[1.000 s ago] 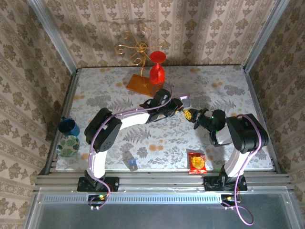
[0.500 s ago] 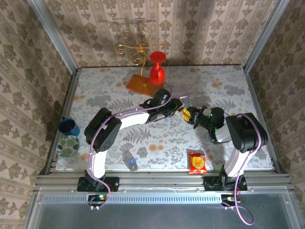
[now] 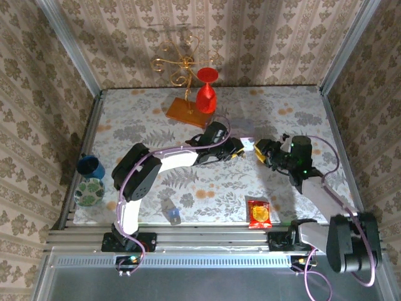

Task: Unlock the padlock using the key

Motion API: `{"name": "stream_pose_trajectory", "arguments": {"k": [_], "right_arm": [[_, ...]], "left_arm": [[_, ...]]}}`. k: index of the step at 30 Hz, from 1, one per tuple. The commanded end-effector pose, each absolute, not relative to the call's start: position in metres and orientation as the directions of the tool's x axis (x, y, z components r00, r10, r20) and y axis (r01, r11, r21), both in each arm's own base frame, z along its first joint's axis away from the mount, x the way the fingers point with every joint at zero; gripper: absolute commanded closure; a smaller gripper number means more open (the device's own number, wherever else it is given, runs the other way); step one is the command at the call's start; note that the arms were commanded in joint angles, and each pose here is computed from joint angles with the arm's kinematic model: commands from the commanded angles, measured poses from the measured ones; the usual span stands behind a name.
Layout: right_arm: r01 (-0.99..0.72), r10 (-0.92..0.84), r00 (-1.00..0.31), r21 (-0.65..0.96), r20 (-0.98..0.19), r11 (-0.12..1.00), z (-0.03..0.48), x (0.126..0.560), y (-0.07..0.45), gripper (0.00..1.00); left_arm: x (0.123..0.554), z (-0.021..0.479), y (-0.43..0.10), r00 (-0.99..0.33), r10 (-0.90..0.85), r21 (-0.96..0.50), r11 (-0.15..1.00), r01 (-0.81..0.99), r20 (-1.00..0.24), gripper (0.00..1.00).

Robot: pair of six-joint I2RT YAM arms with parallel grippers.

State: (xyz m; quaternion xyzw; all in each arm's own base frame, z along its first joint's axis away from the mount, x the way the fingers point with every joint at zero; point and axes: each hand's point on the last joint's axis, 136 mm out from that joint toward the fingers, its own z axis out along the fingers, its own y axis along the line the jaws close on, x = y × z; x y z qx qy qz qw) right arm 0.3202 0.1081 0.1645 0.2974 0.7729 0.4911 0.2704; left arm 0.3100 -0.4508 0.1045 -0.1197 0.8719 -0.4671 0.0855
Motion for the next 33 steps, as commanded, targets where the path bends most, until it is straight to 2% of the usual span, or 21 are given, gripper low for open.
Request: {"name": "stream_pose_trajectory", "arguments": {"k": [1, 5, 9, 11, 18, 21, 22, 23, 24, 25, 30, 33], "right_arm": [[0.284, 0.701, -0.692, 0.828, -0.173, 0.484, 0.138, 0.298, 0.092, 0.56], [0.276, 0.692, -0.698, 0.822, -0.185, 0.498, 0.134, 0.297, 0.091, 0.57], [0.274, 0.682, -0.705, 0.811, -0.197, 0.517, 0.127, 0.298, 0.090, 0.57], [0.265, 0.676, -0.707, 0.807, -0.209, 0.527, 0.127, 0.299, 0.090, 0.57], [0.248, 0.660, -0.712, 0.792, -0.241, 0.557, 0.130, 0.299, 0.088, 0.57], [0.248, 0.654, -0.715, 0.785, -0.247, 0.567, 0.129, 0.297, 0.087, 0.57], [0.247, 0.653, -0.715, 0.782, -0.252, 0.572, 0.128, 0.297, 0.087, 0.57], [0.246, 0.650, -0.716, 0.779, -0.255, 0.576, 0.127, 0.296, 0.086, 0.57], [0.248, 0.648, -0.717, 0.775, -0.257, 0.581, 0.126, 0.295, 0.086, 0.57], [0.243, 0.643, -0.719, 0.772, -0.263, 0.588, 0.126, 0.295, 0.086, 0.57], [0.213, 0.599, -0.738, 0.735, -0.311, 0.644, 0.122, 0.291, 0.086, 0.57], [0.162, 0.516, -0.758, 0.650, -0.400, 0.743, 0.120, 0.286, 0.089, 0.57]], "left_arm": [[0.301, 0.106, -0.454, -0.971, -0.230, -0.835, 0.545, -0.077, -0.061, 0.98], [0.298, 0.088, -0.451, -0.974, -0.216, -0.807, 0.585, -0.078, -0.062, 0.95], [0.294, 0.073, -0.450, -0.976, -0.201, -0.774, 0.630, -0.065, -0.082, 0.81], [0.293, 0.066, -0.450, -0.977, -0.195, -0.764, 0.642, -0.065, -0.081, 0.69], [0.288, 0.052, -0.452, -0.980, -0.187, -0.746, 0.662, -0.075, -0.068, 0.66], [0.285, 0.052, -0.452, -0.982, -0.180, -0.740, 0.668, -0.076, -0.062, 0.47], [0.282, 0.051, -0.451, -0.983, -0.174, -0.734, 0.675, -0.077, -0.056, 0.38], [0.279, 0.051, -0.451, -0.985, -0.165, -0.729, 0.680, -0.073, -0.055, 0.22], [0.276, 0.050, -0.450, -0.986, -0.159, -0.724, 0.686, -0.076, -0.048, 0.13], [0.274, 0.049, -0.449, -0.987, -0.154, -0.720, 0.689, -0.080, -0.039, 0.09], [0.268, 0.054, -0.439, -0.985, -0.173, -0.718, 0.688, -0.101, -0.027, 0.07], [0.270, 0.068, -0.429, -0.981, -0.186, -0.727, 0.681, -0.087, -0.056, 0.07]]}}
